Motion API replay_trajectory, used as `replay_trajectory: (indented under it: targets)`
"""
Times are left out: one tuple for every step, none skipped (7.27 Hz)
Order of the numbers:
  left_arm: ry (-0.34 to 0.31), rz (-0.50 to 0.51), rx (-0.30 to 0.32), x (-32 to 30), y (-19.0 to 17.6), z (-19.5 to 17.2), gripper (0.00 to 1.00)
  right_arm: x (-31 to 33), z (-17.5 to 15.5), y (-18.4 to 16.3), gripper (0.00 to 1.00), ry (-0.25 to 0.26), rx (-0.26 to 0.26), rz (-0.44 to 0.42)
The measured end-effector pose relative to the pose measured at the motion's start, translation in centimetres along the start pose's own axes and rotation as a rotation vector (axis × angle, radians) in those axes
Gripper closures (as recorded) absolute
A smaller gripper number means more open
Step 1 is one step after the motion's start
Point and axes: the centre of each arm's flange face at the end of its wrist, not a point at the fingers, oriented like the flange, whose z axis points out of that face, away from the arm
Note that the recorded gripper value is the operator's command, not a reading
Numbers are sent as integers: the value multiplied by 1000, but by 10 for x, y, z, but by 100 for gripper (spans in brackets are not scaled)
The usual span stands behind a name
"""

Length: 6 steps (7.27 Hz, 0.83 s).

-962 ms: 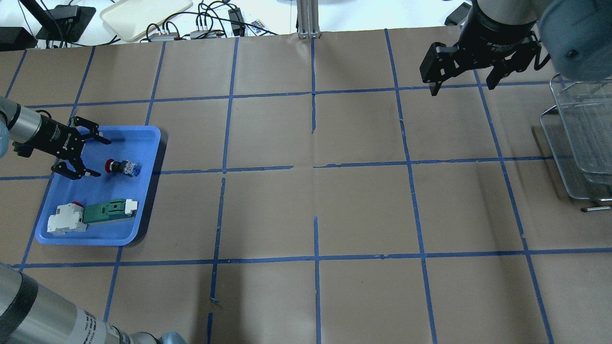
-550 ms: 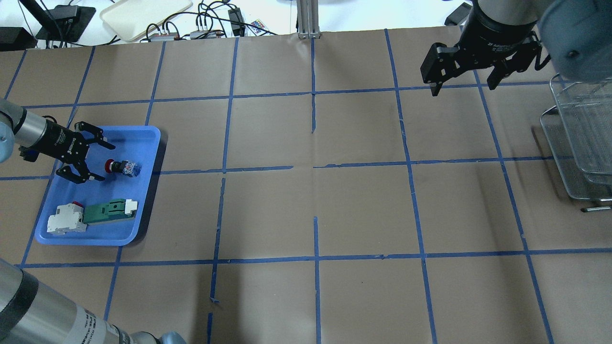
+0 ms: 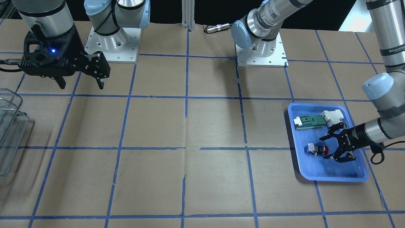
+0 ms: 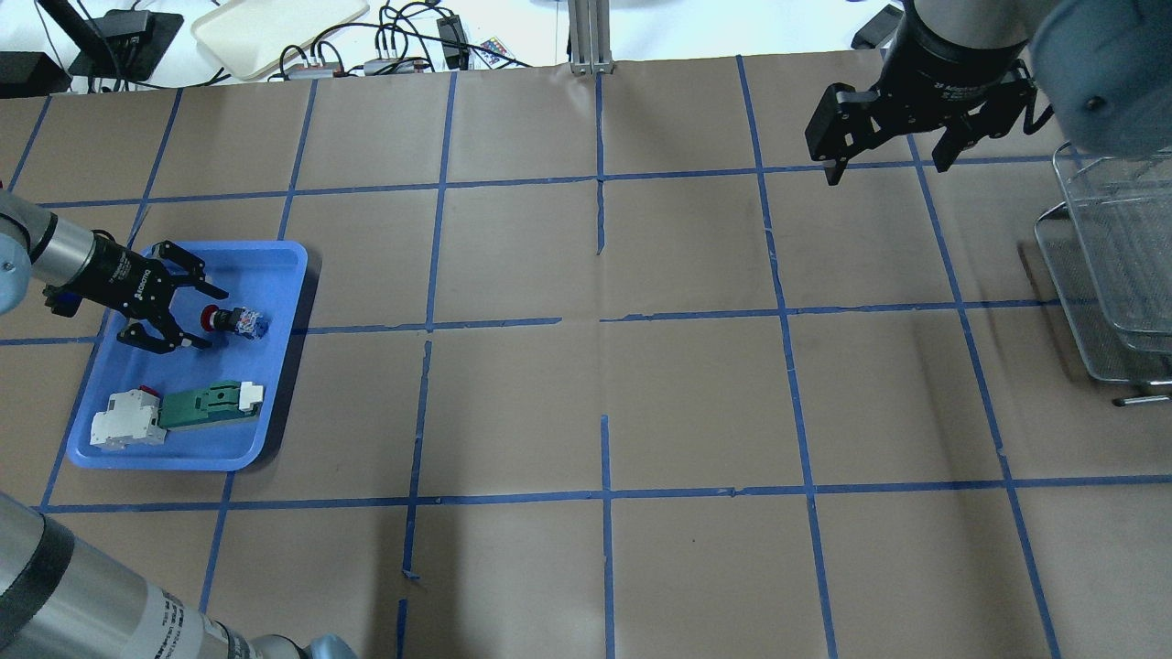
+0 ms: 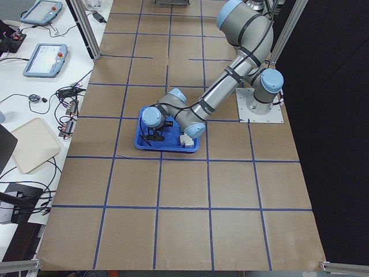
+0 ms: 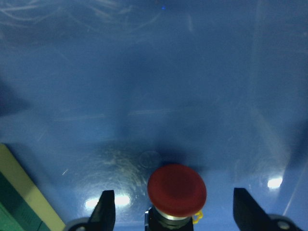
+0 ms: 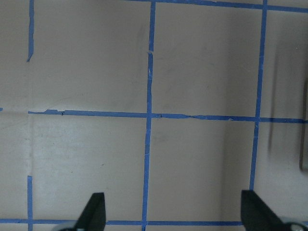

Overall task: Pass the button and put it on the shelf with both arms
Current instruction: 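Lower the left gripper and close it on the red push button, then lift the red push button with the left gripper toward the right gripper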

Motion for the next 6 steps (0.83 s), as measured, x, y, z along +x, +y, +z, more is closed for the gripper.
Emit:
replay_trajectory:
  targets:
    - [-2, -2, -3, 0, -1, 2, 41, 0, 0, 0, 0, 0, -1, 0]
    - [-2, -5, -3, 0, -1, 1, 41, 0, 0, 0, 0, 1, -1, -1]
    - [-1, -11, -2, 1, -1, 2, 41, 0, 0, 0, 0, 1, -1, -2]
    - [-1, -15, -2, 1, -2, 2, 41, 0, 1, 0, 0, 0, -2, -4]
    - [-1, -16, 0, 1, -2, 2, 41, 0, 1, 0, 0, 0, -1, -4]
    - [0, -18, 1, 1, -3, 3, 41, 0, 0, 0, 0, -2, 0, -3]
